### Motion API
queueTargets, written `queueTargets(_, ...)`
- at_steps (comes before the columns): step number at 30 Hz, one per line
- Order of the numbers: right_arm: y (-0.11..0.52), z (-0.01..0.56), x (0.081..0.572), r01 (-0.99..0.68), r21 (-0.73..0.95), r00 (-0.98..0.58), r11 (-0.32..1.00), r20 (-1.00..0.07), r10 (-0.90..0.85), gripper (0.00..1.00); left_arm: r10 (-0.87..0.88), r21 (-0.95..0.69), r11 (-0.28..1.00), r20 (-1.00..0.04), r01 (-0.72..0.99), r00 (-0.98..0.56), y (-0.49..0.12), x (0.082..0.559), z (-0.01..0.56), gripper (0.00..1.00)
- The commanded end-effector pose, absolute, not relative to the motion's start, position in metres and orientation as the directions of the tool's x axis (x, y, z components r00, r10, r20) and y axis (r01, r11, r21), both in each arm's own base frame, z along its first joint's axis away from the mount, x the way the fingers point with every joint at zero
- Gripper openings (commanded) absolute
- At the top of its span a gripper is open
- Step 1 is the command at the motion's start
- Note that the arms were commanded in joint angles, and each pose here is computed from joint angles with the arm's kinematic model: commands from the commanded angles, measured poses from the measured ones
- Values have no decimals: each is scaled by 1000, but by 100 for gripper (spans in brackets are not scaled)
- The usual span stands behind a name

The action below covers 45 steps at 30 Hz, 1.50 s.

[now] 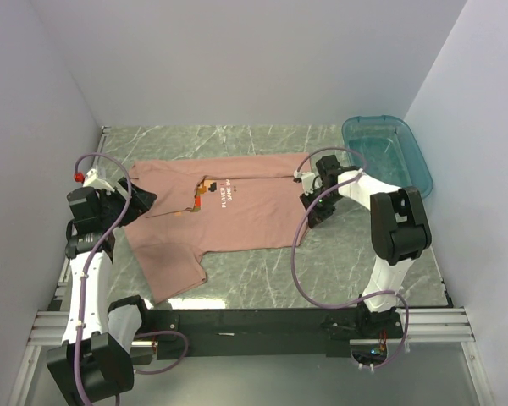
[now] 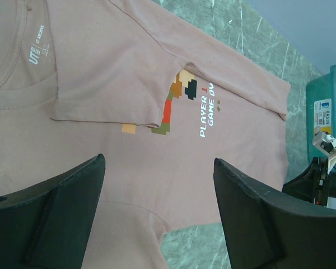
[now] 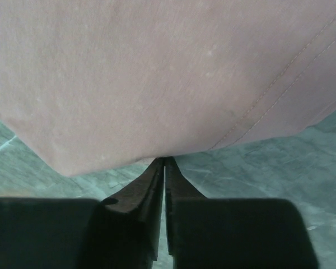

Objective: Fold and stack the t-shirts
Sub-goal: Fold the tshirt

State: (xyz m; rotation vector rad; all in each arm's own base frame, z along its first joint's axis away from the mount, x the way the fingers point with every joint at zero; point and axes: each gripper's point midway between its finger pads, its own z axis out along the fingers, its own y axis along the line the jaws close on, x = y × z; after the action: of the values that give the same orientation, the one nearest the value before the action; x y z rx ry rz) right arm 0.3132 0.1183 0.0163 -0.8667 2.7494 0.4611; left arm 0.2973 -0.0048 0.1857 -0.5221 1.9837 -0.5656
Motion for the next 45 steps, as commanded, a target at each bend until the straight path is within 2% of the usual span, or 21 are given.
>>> queueTargets(1, 113, 25, 311, -611, 213, -785, 762, -285, -550, 8, -545, -564, 821, -729, -88, -414, -5, 298, 194, 84)
queueTargets(4, 105, 37, 308, -617, 196, -779, 762, -288, -557, 0, -546, -563, 822, -731, -90, -410, -4, 298, 194, 84)
queueTargets(15, 64, 54, 278, -605, 130, -782, 786, -282, -556, 0, -546, -562, 822, -734, -89, -405, -4, 297, 196, 84)
queueTargets(28, 53, 49, 237, -635, 173, -769, 753, -232, -595, 0, -551, -565, 819, -729, -98, -406, -4, 297, 194, 83)
queueTargets(29, 53, 51, 236, -637, 168, -766, 752, -238, -596, 2, -555, -567, 817, -727, -102, -405, -3, 297, 193, 83)
queueTargets(32, 47, 58, 241, -645, 118, -754, 755, -258, -604, 18, -560, -567, 815, -724, -115, -402, -2, 298, 192, 84)
queueTargets(33, 44, 63, 246, -648, 88, -746, 757, -274, -607, 27, -566, -570, 812, -720, -124, -402, -1, 298, 191, 84)
queueTargets(35, 45, 74, 252, -657, 60, -728, 752, -312, -611, 34, -579, -569, 807, -714, -157, -394, 4, 299, 187, 83)
queueTargets(36, 51, 83, 257, -682, 66, -698, 728, -355, -622, 39, -588, -570, 802, -707, -175, -391, 6, 299, 185, 83)
queueTargets(38, 68, 98, 258, -740, 102, -636, 665, -430, -641, 42, -621, -565, 783, -689, -258, -374, 16, 299, 177, 83)
queueTargets(41, 129, 124, 241, -905, 169, -409, 390, -593, -693, 45, -673, -553, 738, -645, -387, -362, 30, 294, 162, 82)
queueTargets(43, 166, 132, 235, -974, 77, -205, 211, -687, -697, 49, -687, -535, 719, -642, -443, -341, 39, 293, 163, 81)
queueTargets(44, 200, 132, 217, -997, 24, -68, 72, -700, -710, 55, -695, -537, 710, -636, -455, -334, 40, 292, 164, 81)
queueTargets(45, 215, 130, 212, -1000, -21, 3, 16, -705, -710, 58, -697, -533, 707, -637, -466, -329, 42, 291, 168, 80)
